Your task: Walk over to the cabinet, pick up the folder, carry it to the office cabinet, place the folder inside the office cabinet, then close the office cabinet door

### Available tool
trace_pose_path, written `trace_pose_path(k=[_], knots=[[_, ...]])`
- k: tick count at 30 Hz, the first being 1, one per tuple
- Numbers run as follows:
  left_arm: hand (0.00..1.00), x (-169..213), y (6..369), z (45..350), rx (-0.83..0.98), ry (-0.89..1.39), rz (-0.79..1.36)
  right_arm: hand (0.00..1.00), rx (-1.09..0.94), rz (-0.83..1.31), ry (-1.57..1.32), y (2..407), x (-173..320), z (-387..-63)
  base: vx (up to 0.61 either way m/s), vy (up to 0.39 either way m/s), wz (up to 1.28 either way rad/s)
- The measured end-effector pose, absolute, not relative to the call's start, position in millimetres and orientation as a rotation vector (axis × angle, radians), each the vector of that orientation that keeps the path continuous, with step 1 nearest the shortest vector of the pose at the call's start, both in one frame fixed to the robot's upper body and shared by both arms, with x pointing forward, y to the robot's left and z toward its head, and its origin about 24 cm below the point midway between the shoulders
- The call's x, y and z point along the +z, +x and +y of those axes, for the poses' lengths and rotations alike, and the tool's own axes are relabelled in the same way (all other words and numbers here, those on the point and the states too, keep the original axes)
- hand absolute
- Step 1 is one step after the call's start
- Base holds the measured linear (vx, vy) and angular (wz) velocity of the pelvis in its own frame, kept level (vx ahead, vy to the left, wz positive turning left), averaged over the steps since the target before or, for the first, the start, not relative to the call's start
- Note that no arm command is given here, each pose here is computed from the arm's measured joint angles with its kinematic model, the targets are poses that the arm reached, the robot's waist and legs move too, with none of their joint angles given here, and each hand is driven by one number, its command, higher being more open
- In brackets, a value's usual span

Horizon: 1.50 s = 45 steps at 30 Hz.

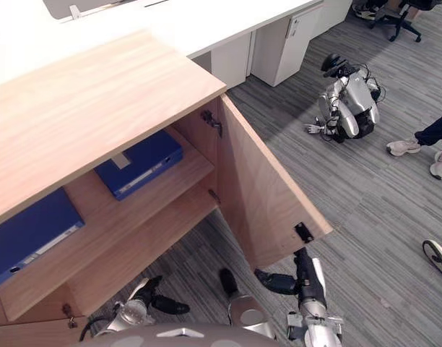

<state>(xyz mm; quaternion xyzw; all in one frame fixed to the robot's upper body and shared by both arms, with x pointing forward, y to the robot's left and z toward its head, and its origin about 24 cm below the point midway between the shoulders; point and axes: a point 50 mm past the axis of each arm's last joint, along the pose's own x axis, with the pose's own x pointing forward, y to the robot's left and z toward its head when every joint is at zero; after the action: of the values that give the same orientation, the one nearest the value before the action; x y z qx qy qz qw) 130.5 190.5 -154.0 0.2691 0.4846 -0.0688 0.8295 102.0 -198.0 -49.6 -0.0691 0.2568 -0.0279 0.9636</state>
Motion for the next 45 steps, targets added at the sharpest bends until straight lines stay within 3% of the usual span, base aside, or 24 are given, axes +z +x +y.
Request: trace_pose_path(k=[9, 12, 19, 29, 38, 45], knots=[[1.00, -146, 152, 197, -0.165, 0.627, 0.973, 1.00, 0.454, 0.500, -0.243, 113, -36, -169, -0.02, -0.008, 0.12], [1.00, -146, 151, 197, -0.166, 0.623, 0.978, 1.00, 0.483, 0.383, -0.226, 136, -20, -156, -0.03, 0.001, 0.43], [1.00, -150, 137, 202, -0.120, 0.574, 1.017, 1.00, 0.476, 0.240, -0.243, 180, -5, -140, 0.00, 0.007, 0.51], [1.00, -152, 124, 213, 0.011, 0.487, 1.049, 1.00, 0.373, 0.222, -0.344, 214, -14, -142, 0.00, 0.027, 0.52], [1.00, -158, 96, 221, 0.097, 0.415, 1.121, 1.00, 0.227, 0.436, -0.382, 217, -60, -160, 0.02, 0.023, 0.32], [1.00, -159, 91, 219, 0.109, 0.396, 1.130, 1.00, 0.087, 0.704, -0.466, 184, -107, -193, 0.02, 0.038, 0.22]])
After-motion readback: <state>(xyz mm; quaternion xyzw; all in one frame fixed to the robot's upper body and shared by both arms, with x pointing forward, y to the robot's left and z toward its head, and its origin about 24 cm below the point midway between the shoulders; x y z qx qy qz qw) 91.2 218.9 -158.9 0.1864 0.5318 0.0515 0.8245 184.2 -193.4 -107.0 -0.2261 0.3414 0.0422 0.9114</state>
